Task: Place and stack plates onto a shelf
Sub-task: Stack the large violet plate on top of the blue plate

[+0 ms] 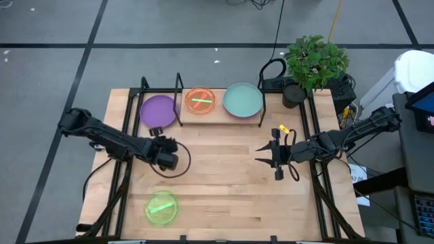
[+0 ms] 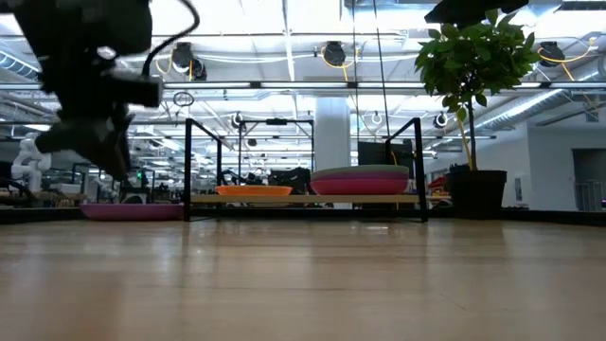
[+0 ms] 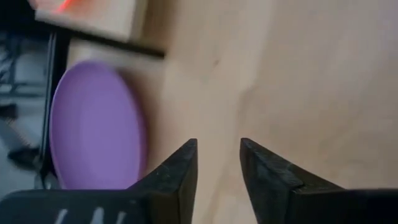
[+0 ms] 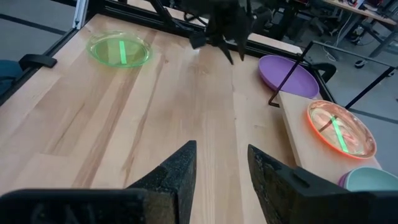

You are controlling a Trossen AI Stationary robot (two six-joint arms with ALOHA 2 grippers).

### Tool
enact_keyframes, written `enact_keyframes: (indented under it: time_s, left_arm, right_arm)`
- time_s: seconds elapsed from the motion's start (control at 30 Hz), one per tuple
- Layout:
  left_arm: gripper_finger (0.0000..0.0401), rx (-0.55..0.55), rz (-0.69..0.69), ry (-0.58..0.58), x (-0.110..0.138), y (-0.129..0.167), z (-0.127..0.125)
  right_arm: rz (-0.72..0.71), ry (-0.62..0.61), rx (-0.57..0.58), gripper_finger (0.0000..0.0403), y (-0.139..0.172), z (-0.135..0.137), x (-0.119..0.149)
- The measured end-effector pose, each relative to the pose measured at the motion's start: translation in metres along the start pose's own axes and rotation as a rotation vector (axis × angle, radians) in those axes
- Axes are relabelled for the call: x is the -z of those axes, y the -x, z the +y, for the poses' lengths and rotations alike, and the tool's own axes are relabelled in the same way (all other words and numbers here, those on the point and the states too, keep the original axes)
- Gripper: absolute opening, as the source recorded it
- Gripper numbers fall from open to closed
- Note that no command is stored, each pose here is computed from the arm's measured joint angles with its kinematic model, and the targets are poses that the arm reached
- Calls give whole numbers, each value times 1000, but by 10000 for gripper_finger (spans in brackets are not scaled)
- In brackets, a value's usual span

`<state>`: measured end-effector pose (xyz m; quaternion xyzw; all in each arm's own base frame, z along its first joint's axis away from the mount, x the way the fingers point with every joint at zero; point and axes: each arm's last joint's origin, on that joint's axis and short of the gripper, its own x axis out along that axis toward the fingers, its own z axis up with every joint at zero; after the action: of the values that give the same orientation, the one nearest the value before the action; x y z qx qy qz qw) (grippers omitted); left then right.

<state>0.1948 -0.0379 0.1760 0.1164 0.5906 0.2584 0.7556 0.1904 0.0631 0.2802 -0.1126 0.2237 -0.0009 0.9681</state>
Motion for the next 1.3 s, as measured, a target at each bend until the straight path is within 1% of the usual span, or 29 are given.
enact_keyframes:
  time_s: [0.1, 0.27, 0.37, 0.53, 0.67, 0.8, 0.93, 1.07, 1.17, 1.3]
  left_arm:
    - [114, -56, 43, 37, 11, -15, 5]
    - [111, -113, 96, 110, 23, -32, 12]
    - [111, -106, 64, 169, 20, -40, 14]
    - [111, -98, 6, 206, 9, -48, 21]
    - [112, -127, 18, 277, 7, -53, 29]
    - [136, -143, 4, 311, 4, -55, 33]
    - [180, -175, -23, 297, 1, -57, 36]
    - [216, -191, 6, 328, 1, -62, 44]
    - [224, -195, 29, 360, 1, -66, 51]
    - [225, -136, 69, 385, 2, -70, 56]
  right_arm:
    - [0, 4, 0, 125, 0, 0, 0]
    - [-5, 20, 0, 125, 0, 0, -1]
    - [-5, 23, 1, 125, 0, 0, -1]
    - [-5, 23, 2, 125, 0, 0, -1]
    - [-5, 23, 2, 125, 0, 0, 0]
    - [-4, 23, 3, 125, 0, 0, 0]
    - [-4, 23, 3, 125, 0, 0, 0]
    - [-5, 21, 3, 125, 0, 0, 0]
    - [-5, 15, 4, 125, 0, 0, -1]
    - [-19, 9, 5, 125, 0, 0, -2]
